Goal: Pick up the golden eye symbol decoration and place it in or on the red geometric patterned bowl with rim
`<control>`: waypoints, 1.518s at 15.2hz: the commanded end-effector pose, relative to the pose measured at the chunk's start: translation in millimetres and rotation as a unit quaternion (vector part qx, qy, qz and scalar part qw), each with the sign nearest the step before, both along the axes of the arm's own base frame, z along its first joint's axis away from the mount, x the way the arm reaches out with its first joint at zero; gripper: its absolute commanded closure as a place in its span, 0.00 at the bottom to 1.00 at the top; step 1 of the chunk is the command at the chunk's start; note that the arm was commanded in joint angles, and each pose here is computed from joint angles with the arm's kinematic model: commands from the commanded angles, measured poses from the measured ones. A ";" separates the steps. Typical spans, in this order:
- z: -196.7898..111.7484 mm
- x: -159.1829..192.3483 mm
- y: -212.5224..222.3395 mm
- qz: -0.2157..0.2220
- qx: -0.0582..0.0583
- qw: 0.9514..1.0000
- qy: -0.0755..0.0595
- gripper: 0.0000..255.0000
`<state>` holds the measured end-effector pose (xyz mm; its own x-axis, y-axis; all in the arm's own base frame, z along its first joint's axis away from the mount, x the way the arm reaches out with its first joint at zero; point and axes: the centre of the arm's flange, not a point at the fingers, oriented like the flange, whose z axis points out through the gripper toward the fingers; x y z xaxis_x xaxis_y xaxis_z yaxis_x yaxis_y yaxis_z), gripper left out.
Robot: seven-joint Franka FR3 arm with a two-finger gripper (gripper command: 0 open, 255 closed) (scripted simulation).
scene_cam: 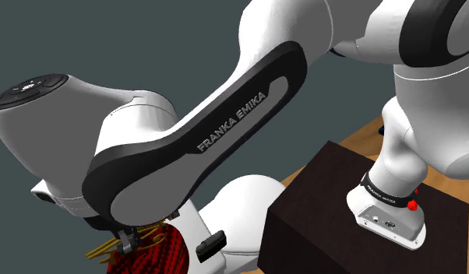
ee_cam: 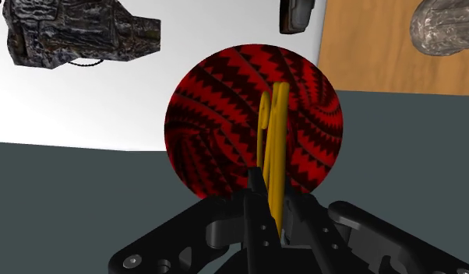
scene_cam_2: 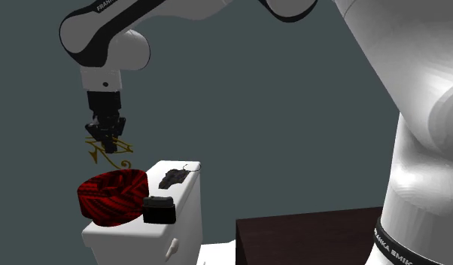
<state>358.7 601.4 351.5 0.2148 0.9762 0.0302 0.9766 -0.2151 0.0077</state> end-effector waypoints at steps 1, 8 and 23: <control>-10.6 0.2 -0.5 0.000 0.000 1.000 0.000 1.00; -37.1 0.2 -0.5 0.000 0.000 1.000 0.000 1.00; 2.5 -0.3 -1.6 0.000 0.000 1.000 0.000 0.00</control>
<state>358.6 598.7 341.1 0.2145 0.9762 0.0311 0.9766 -0.2148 0.0080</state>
